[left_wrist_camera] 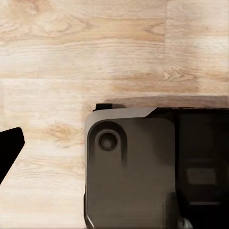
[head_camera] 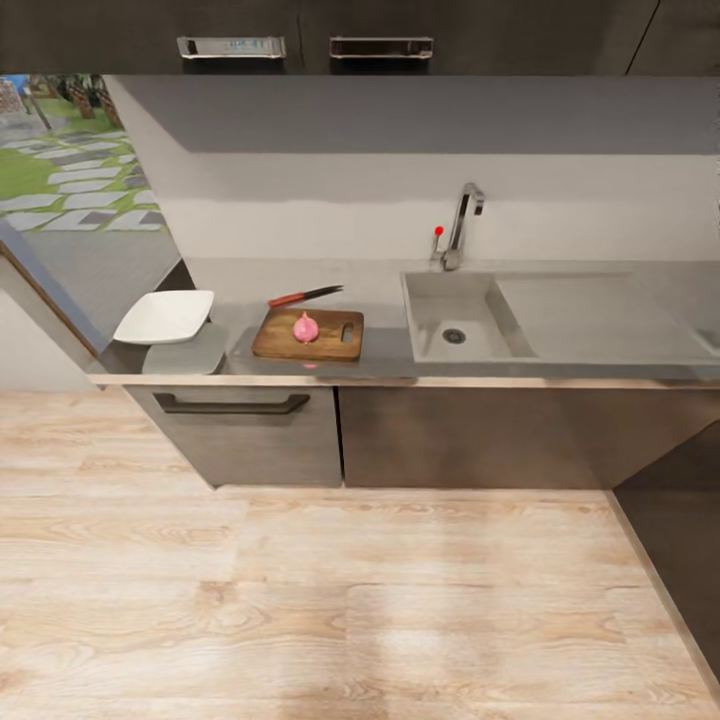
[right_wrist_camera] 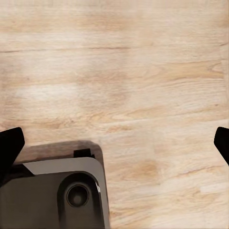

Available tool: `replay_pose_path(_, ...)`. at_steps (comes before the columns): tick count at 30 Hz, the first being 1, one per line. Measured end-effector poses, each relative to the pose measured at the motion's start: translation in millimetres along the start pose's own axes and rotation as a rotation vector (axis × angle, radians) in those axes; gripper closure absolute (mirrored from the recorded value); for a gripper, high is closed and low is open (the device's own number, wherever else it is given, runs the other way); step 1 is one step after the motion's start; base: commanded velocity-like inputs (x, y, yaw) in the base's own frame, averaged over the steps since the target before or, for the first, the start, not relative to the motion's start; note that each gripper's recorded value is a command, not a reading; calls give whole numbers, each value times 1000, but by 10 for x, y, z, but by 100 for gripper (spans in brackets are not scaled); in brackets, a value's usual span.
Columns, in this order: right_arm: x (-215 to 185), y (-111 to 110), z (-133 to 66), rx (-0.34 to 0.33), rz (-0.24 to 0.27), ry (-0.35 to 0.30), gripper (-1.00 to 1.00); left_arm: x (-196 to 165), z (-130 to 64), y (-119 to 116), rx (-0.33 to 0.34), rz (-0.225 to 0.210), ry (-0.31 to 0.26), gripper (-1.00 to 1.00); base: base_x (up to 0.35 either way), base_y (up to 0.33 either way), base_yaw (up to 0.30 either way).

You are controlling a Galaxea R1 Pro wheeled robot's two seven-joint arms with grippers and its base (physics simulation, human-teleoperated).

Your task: In the kitchen, take the Vidalia onion out of the sink, dice it on the chopping board with the paring knife, put the diced onion into the bowl on the countertop, then place both the paring knife and the chopping board into the sink.

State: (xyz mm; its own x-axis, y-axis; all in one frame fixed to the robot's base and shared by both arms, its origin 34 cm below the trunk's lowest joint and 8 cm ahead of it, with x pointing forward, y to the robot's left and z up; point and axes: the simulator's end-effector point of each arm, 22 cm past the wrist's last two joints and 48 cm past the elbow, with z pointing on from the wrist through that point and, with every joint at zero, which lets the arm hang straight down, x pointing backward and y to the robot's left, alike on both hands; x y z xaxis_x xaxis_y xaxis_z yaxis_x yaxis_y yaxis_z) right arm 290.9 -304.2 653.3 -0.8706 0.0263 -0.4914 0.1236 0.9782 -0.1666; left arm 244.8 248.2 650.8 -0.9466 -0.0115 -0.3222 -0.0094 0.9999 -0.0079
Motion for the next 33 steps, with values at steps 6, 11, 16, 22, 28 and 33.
replay_pose_path(6,-37,0,1,0,2,-9,-100,14,-3,0,0,0,-8,-100,0,0,0)
replay_pose_path(11,-69,1,2,0,3,-17,-100,-51,-6,0,0,0,-35,-100,0,0,0)
replay_pose_path(16,-100,8,1,-2,4,-25,-100,13,-8,-1,-1,-1,-26,-100,0,0,0)
replay_pose_path(22,-137,17,0,-3,6,-34,-100,21,-10,-1,-1,-2,-26,-100,0,0,0)
replay_pose_path(28,-175,13,0,-3,8,-44,-100,-9,-12,-2,-1,-1,-35,-100,0,0,0)
replay_pose_path(33,-206,14,0,-3,9,-51,-100,-36,-13,-3,0,-1,-42,-100,0,0,0)
